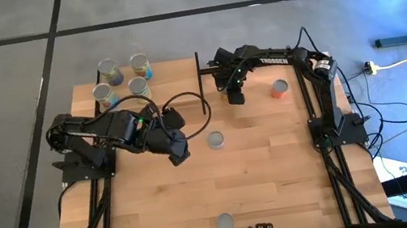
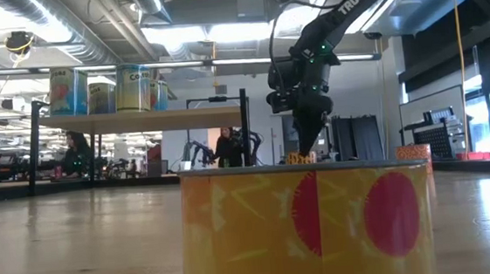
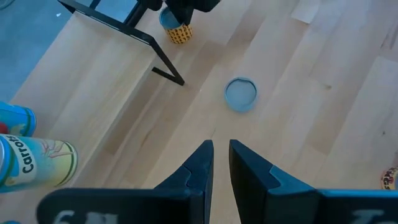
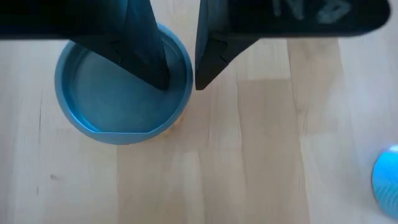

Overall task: Pick and place cans onto a shelf
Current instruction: Put the yellow canned beans on the shelf

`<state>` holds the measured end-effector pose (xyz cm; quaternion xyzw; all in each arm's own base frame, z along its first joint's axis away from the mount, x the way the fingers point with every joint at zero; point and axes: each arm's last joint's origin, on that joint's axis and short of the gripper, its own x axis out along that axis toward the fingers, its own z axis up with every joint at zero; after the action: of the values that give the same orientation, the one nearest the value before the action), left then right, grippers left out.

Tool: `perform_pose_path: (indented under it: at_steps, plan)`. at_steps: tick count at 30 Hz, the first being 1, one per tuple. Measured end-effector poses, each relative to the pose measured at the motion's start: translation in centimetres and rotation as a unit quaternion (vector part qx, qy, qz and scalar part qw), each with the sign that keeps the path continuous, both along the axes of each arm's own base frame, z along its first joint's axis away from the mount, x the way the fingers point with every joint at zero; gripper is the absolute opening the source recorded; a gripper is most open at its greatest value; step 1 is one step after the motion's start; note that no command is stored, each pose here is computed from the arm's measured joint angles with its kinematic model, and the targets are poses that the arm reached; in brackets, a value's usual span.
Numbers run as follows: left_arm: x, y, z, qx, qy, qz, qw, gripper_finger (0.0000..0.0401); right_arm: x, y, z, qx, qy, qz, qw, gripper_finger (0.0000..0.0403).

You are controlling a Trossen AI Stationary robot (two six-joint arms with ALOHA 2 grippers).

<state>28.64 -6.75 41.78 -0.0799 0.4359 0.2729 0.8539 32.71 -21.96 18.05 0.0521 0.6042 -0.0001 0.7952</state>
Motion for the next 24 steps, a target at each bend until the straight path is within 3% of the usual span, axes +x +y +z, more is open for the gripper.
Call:
perform_pose_path:
  at_steps: [8,16,24]
  plan:
    - [0.01,-0.01,-0.01,-0.002,0.0,0.001,1.0,0.0045,0.36,-0.34,0.0,-0.017,-0.01,-0.035,0.999,0.008]
    - [0.02,-0.02,-0.02,-0.004,-0.001,0.001,1.0,0.0045,0.55,-0.49,0.04,-0.026,-0.019,-0.035,0.999,0.0012]
    - [0.03,-0.03,-0.03,-0.004,0.0,0.001,1.0,0.0045,0.52,-0.57,0.03,-0.039,-0.012,-0.041,0.998,0.0007]
